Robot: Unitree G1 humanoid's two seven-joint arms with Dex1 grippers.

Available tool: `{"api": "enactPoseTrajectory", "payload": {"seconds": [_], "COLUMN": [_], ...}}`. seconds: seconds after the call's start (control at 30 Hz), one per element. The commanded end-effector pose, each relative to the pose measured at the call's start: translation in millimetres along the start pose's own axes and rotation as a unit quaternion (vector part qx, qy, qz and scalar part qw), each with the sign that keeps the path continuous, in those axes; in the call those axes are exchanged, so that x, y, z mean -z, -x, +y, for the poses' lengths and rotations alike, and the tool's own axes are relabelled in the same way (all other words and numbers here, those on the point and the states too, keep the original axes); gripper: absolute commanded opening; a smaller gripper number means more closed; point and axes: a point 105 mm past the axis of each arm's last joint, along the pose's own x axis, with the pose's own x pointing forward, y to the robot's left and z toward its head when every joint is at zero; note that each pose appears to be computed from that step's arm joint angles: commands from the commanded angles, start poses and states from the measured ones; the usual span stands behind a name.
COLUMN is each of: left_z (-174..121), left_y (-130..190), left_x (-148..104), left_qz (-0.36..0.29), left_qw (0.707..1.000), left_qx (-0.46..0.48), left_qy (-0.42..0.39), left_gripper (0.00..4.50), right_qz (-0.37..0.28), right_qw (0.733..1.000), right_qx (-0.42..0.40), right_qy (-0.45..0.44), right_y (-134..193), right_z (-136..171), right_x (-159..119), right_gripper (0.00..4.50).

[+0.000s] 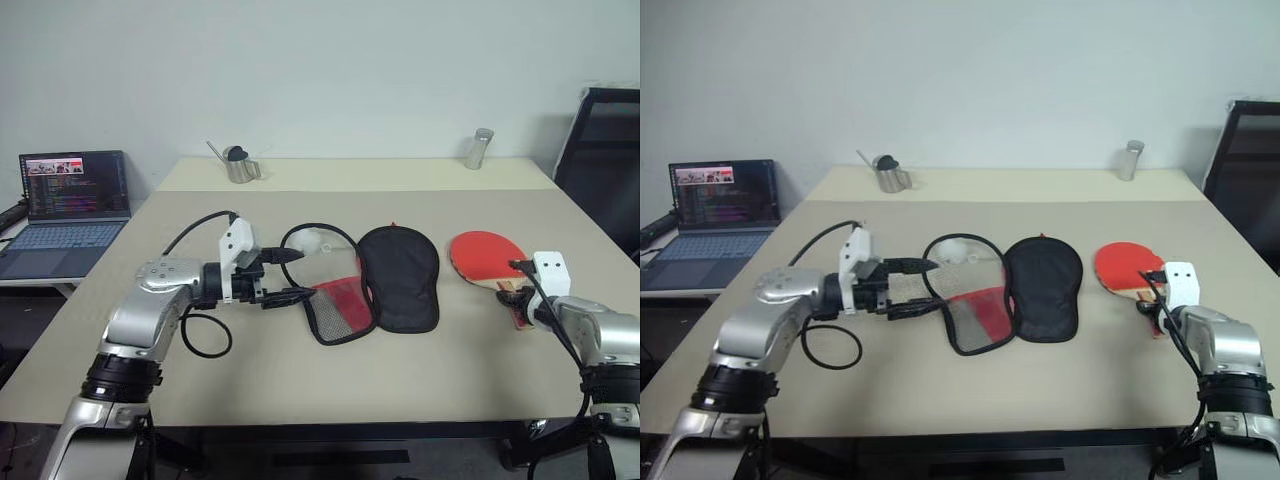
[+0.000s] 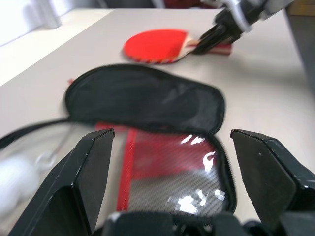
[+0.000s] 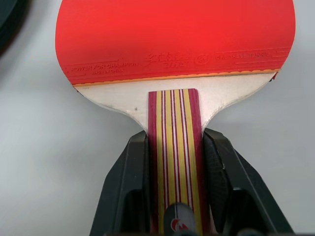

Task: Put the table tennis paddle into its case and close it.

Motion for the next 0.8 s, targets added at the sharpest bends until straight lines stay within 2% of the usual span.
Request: {"api": "enactPoseTrajectory", "payload": {"seconds": [0.03,0.17,0.33,0.43,0.6,0.8], "left_z": [-2.0,-8.0,-10.4,-7.5,-3.6,-3.5], "left_y": [7.3,8.8,9.3,12.8,15.8,14.2], "left_x": [-15.2,-16.2,-21.8,-21.2,-21.6,-22.0], "left_qz": [-0.016,-0.017,-0.027,-0.021,-0.015,-0.014], "left_qw": [1.0,1.0,1.0,1.0,1.0,0.999], "left_qx": [-0.01,-0.009,-0.005,-0.01,-0.016,-0.017], "left_qy": [-0.023,-0.019,-0.014,-0.016,-0.021,-0.025], "left_gripper": [4.15,4.15,4.15,4.15,4.15,4.15], "right_qz": [-0.079,-0.107,-0.117,-0.117,-0.112,-0.093], "right_qw": [0.997,0.993,0.987,0.983,0.979,0.979], "right_qx": [-0.01,-0.044,-0.109,-0.142,-0.17,-0.181], "right_qy": [0.008,0.009,0.012,0.012,-0.006,-0.021], "right_y": [20.1,31.1,41.4,46.4,47.4,33.5], "right_z": [6.6,30.8,84.3,119.0,154.7,190.5], "right_x": [-49.3,-72.0,-81.8,-80.3,-76.1,-59.0], "right_gripper": [1.09,1.09,1.09,1.09,1.09,1.09]}}
